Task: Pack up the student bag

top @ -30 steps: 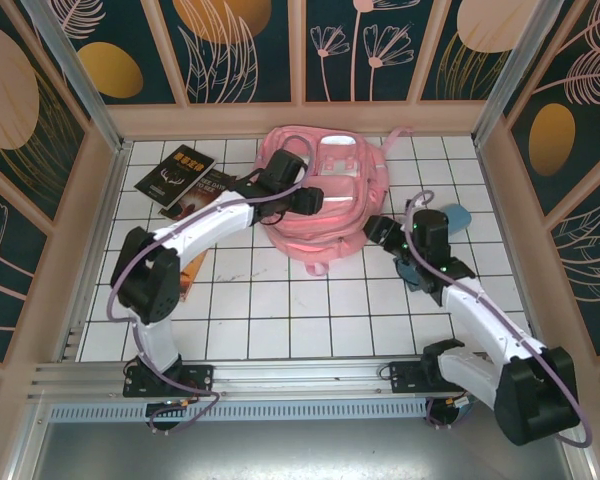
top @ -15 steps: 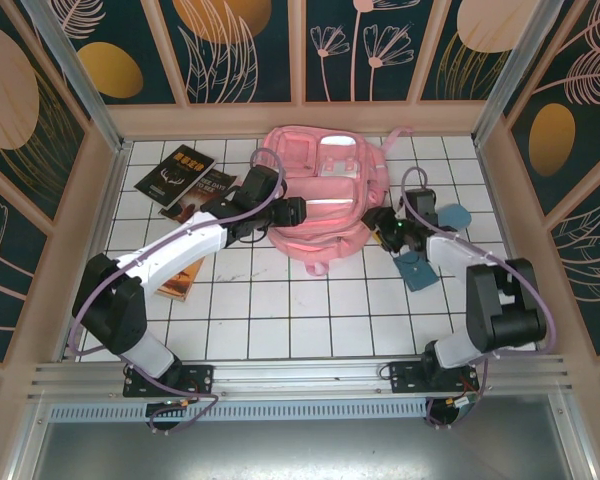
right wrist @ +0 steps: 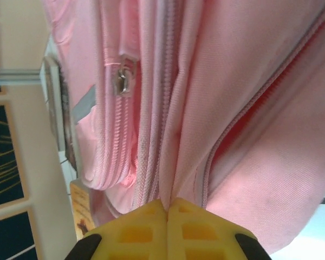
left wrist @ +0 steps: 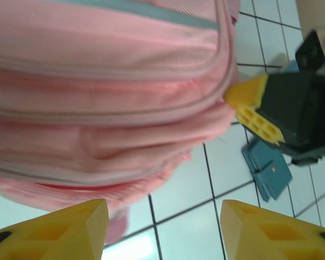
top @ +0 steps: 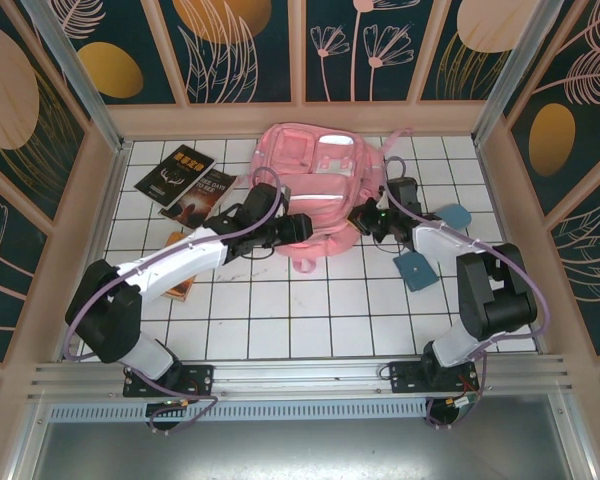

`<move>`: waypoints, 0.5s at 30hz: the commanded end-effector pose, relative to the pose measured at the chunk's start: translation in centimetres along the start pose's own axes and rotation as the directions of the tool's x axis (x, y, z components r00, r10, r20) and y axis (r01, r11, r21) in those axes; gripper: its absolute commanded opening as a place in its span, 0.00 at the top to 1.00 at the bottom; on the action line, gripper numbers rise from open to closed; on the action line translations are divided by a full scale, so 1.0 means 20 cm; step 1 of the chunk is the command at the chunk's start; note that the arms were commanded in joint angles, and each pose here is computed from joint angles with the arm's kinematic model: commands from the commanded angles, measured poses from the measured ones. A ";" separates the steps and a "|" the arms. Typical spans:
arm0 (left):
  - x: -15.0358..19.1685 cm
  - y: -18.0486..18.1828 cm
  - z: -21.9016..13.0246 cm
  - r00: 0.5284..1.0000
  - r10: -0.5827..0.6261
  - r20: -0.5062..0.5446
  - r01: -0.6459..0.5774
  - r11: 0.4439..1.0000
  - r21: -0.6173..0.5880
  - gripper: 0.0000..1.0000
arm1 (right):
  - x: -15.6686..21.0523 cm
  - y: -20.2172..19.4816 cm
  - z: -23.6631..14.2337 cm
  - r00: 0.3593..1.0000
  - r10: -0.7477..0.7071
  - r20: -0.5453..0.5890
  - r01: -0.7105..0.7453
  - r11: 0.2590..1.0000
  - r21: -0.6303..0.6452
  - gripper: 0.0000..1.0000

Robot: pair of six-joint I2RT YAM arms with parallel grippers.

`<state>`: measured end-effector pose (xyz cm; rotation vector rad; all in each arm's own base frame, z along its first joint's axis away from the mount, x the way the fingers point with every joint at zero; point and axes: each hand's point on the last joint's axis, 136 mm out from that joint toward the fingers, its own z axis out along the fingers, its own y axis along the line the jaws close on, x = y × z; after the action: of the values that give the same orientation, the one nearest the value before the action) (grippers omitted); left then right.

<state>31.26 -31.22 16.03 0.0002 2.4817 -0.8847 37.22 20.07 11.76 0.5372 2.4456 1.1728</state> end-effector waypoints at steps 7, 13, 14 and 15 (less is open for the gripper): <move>0.04 -0.07 0.01 0.990 -0.133 0.047 0.130 0.990 0.054 0.47 | 0.04 0.59 -0.17 0.989 -0.125 0.074 0.141 0.951 -0.277 1.00; 0.04 -0.04 0.05 0.986 -0.140 0.090 0.136 0.990 0.045 0.55 | 0.08 0.66 -0.18 0.990 -0.122 0.071 0.138 0.942 -0.306 1.00; 0.04 -0.04 0.07 0.988 -0.126 0.086 0.122 0.991 0.048 0.58 | 0.08 0.67 -0.18 0.990 -0.126 0.069 0.141 0.940 -0.310 1.00; 0.04 -0.06 0.07 0.991 -0.109 0.083 0.104 0.993 0.063 0.62 | 0.08 0.68 -0.17 0.990 -0.127 0.066 0.142 0.940 -0.311 1.00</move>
<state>30.31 -32.39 14.81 -0.1674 2.4506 -0.9499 35.81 24.99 17.84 0.4105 2.3352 1.3221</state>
